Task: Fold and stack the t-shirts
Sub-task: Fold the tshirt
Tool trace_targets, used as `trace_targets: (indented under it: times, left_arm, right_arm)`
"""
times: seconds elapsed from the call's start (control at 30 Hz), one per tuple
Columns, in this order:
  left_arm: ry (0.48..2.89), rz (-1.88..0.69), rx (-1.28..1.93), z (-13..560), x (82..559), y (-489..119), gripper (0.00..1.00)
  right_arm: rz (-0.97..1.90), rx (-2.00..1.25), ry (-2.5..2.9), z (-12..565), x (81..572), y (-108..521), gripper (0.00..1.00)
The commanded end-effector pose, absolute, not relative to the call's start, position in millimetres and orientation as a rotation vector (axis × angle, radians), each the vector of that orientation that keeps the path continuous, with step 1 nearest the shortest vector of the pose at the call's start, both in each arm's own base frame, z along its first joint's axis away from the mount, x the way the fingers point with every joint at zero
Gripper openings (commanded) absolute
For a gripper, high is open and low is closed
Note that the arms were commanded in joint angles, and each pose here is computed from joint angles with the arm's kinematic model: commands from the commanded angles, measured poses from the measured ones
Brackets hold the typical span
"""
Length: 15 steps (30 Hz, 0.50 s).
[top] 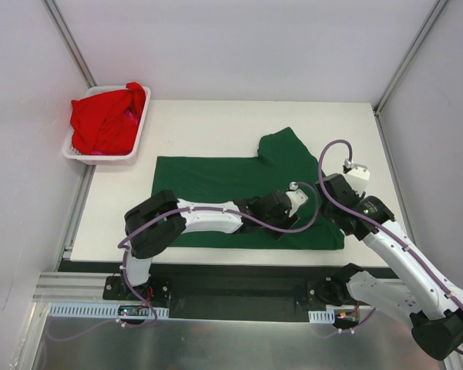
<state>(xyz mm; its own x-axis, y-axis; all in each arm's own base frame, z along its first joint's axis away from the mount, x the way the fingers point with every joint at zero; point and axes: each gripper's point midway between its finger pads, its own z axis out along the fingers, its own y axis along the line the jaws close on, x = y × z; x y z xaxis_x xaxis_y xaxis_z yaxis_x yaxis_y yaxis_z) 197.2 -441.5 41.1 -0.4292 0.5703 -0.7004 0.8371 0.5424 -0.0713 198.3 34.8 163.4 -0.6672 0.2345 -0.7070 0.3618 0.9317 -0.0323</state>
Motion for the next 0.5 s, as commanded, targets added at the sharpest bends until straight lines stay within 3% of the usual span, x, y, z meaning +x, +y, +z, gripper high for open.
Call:
trace_targets:
  times: [0.0,0.47]
  left_arm:
    - [2.071,-0.569,1.123,69.7,200.3,-458.1,0.55]
    - [2.017,-0.539,1.122,70.6,195.1,-466.9,0.54]
  right_arm:
    - [-0.223,0.427,2.322,163.2,198.8,32.1,0.49]
    - [-0.235,0.434,2.327,159.6,197.2,27.6,0.49]
